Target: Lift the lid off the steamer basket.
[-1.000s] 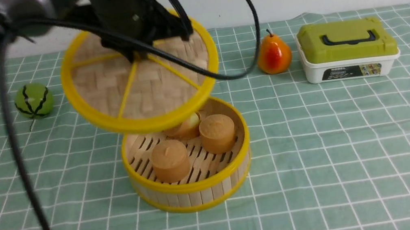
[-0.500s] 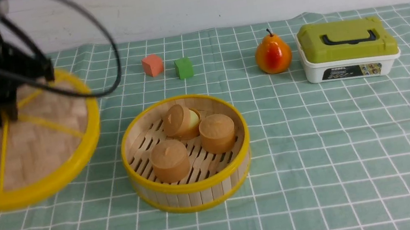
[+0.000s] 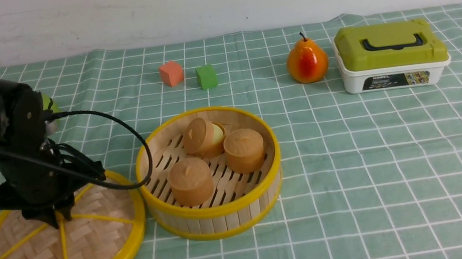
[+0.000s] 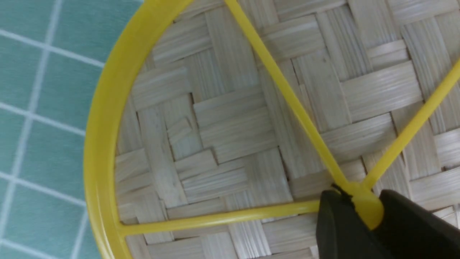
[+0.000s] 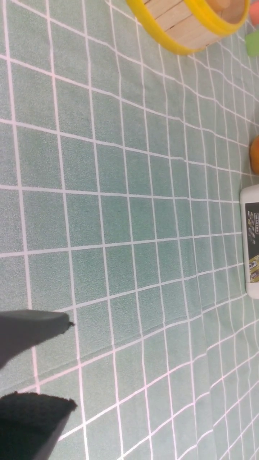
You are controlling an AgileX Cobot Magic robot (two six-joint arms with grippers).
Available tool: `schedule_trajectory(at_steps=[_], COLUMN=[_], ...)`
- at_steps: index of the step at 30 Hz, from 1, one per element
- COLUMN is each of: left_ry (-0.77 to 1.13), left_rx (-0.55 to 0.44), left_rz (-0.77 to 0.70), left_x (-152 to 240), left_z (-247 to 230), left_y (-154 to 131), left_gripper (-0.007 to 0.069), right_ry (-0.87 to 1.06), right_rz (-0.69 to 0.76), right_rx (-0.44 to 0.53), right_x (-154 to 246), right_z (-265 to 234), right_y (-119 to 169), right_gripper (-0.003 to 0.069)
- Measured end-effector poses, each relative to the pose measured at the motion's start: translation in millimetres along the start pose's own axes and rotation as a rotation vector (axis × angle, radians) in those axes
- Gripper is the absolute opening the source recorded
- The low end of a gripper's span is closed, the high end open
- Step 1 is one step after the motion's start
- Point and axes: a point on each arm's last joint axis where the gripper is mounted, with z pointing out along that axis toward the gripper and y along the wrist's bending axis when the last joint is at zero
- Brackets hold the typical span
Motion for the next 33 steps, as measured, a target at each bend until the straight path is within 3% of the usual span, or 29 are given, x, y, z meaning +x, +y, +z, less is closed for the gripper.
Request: schedule_trajectory(at_steps=[10,17,24,27,33], left_ry=[-0.013,0.010,-0.049,-0.107,-0.195], left_rx=[0.069,0.083,0.111,0.138,0.211], left_rz=[-0.050,-0.076,-0.052,-0.026,0.113], left_x=[-1.3,0.9,1.5,3.6,30.2], left_z=[3.5,0.7,-41.7,-72.6,-151.1], left_y=[-6.9,-7.7,1.1,8.0,31.1], left_gripper=[0.0120,0.0267,0.0306,0.0255,0.0008], right_ry=[0.000,0.000,0.000,0.000,0.000], right_rz=[0.000,0.000,0.000,0.000,0.000], right_rx=[0.000,0.000,0.000,0.000,0.000], right_x=[0.0,0.0,0.0,0.0,0.0], right_z=[0.0,0.0,0.0,0.0,0.0], right_y=[0.0,0.0,0.0,0.0,0.0], right_gripper=[0.0241,0.0241,0.0241,0.0241,0.0241])
